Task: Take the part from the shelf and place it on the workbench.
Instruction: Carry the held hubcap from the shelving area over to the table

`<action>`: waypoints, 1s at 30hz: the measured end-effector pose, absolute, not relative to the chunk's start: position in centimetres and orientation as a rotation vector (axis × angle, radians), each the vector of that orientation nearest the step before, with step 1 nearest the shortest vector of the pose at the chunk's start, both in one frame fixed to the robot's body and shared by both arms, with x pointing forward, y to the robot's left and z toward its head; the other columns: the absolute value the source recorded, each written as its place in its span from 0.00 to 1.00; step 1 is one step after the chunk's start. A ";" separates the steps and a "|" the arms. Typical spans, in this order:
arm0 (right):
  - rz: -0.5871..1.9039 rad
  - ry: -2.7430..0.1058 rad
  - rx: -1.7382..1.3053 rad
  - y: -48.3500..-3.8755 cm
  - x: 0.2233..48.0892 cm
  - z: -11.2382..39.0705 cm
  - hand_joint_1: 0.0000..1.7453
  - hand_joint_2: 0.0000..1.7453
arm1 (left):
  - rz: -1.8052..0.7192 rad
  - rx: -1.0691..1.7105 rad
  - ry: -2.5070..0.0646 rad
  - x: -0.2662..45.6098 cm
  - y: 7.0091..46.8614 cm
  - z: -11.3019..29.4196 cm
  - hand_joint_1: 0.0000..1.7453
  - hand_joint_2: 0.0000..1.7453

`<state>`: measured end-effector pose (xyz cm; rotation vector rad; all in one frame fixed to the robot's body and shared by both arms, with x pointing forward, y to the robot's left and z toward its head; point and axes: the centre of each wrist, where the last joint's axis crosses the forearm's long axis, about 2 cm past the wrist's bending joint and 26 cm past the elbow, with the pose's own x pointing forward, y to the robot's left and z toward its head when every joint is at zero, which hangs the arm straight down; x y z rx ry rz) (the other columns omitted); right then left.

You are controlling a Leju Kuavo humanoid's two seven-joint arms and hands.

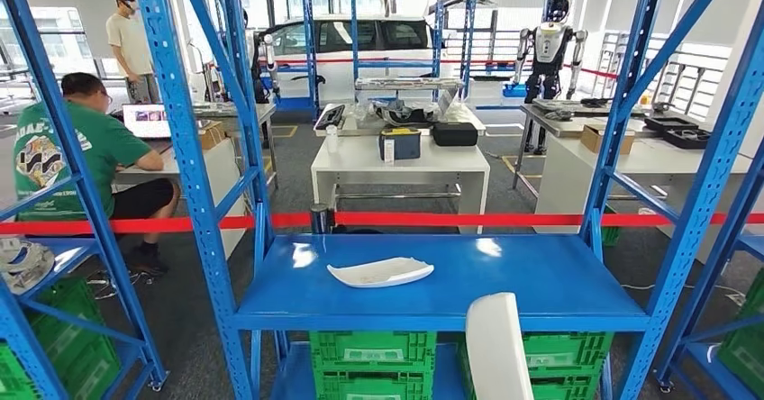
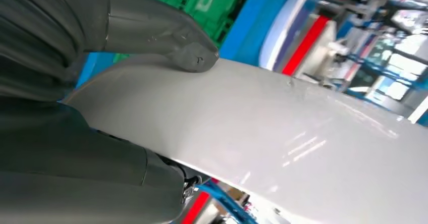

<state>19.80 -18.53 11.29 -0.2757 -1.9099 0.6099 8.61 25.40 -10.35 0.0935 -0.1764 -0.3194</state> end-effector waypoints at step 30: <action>0.548 -1.869 -0.127 -17.2 20.6 8.8 1.00 1.00 | -0.334 0.159 -0.165 7.7 27.4 -10.6 0.00 1.00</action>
